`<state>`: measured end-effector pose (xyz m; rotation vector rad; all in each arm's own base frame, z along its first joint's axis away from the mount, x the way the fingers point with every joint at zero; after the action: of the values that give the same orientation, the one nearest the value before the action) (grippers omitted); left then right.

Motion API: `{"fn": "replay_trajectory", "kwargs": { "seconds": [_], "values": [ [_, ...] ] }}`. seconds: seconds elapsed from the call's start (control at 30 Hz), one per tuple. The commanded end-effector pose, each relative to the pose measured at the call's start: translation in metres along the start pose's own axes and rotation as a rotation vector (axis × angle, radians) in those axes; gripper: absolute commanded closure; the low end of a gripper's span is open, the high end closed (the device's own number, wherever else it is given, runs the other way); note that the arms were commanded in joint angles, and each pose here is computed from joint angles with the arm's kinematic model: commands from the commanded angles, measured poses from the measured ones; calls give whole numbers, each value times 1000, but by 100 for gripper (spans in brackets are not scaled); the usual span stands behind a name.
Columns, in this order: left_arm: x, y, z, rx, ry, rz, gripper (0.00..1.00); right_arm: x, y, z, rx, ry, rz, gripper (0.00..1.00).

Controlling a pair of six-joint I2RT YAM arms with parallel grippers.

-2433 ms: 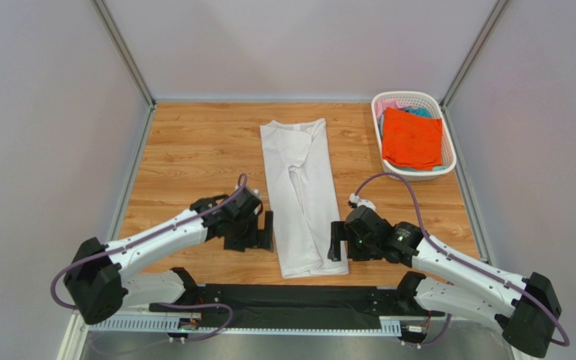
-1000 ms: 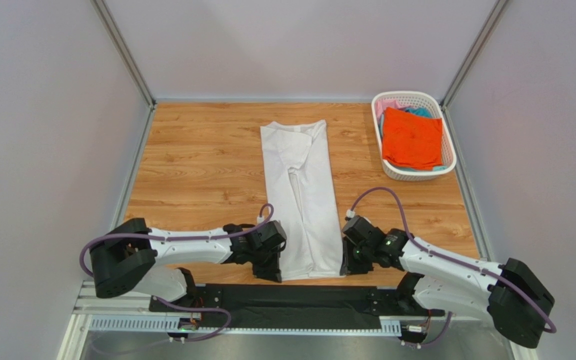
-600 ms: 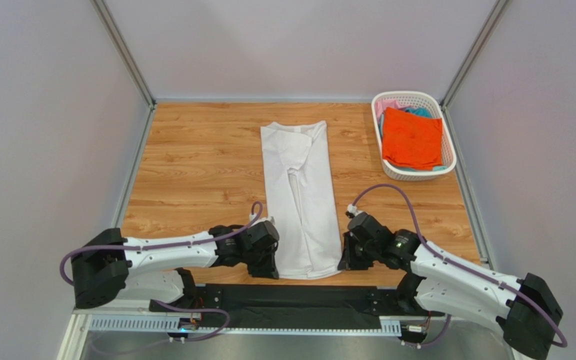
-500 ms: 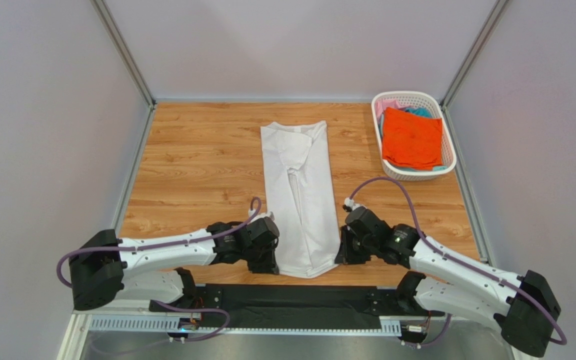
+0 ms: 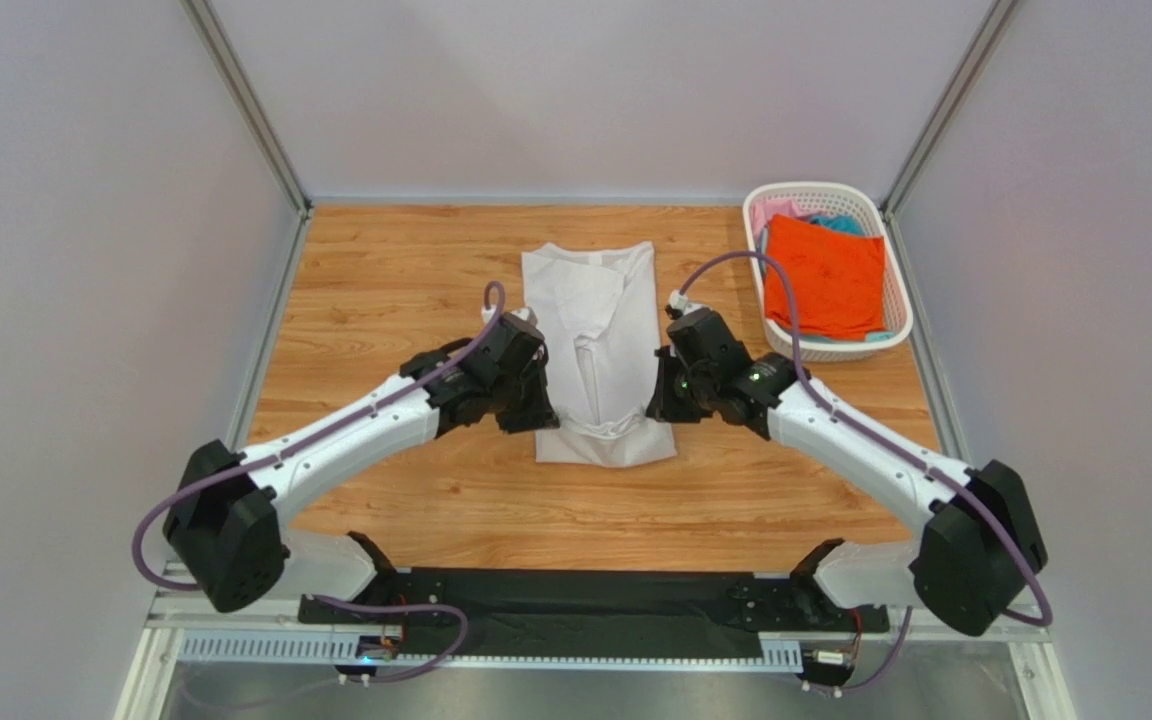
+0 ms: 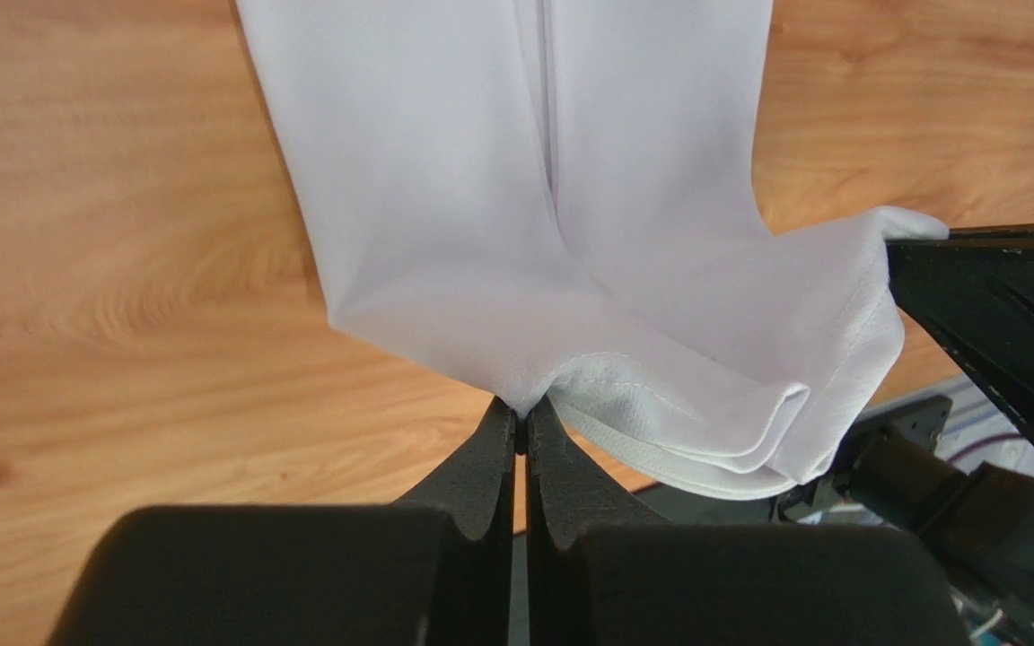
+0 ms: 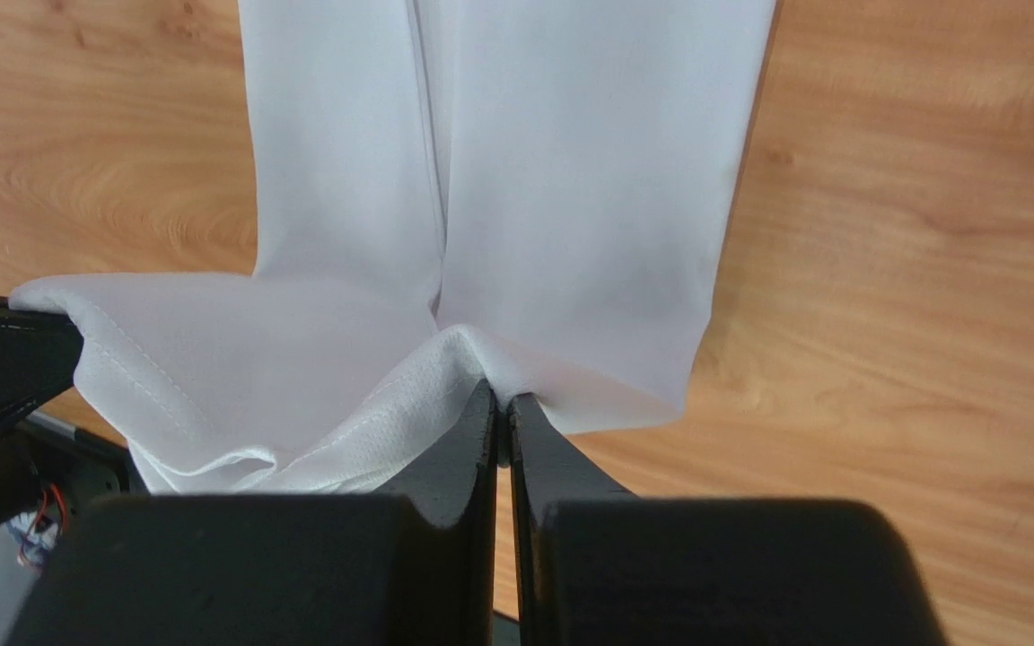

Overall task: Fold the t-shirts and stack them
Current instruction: Fold the tshirt

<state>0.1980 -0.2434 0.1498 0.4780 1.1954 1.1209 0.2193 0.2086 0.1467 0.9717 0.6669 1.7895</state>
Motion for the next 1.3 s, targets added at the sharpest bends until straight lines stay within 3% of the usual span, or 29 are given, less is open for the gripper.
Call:
{"fn": "replay_trajectory", "kwargs": {
  "seconds": [0.0,0.33,0.77,0.93,1.0,1.07,1.13,1.17,1.2,1.27],
  "values": [
    [-4,-8,28,-1,-89,6,100,2,-9,41,-89,38,-1,100],
    [5,-41,81,16,-54,29,100,-9,-60,95,-60,-2,-32,100],
    [17,-82,118,34,-50,40,100,-43,-105,118,-31,-26,-129,99],
    [25,-93,126,46,-26,54,96,-50,-118,122,-18,-37,-135,94],
    [28,-96,128,50,-24,59,86,-51,-120,124,-13,-38,-135,92],
    [26,-97,132,50,-24,60,80,-52,-121,128,-12,-43,-133,83],
    [23,-92,134,50,-32,50,71,-51,-116,131,-12,-43,-132,61],
    [21,-91,133,55,-31,43,42,-50,-113,131,-15,-44,-129,37],
    [20,-88,132,58,-32,32,26,-51,-111,130,-10,-45,-131,0],
    [21,-79,127,55,-26,29,4,-51,-101,125,-16,-49,-130,0]
  ]
}}
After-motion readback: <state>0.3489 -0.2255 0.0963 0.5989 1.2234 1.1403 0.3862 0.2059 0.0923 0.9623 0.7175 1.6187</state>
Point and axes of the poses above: each gripper's point midway between its finger pads, its own y axis back along the fingers, its own x axis along the line the jaws close on, z = x × y, the point moved 3 cm from there along y, back along the fingers, and after that the axes turned 4 degrees about y, right-handed, at the moved point
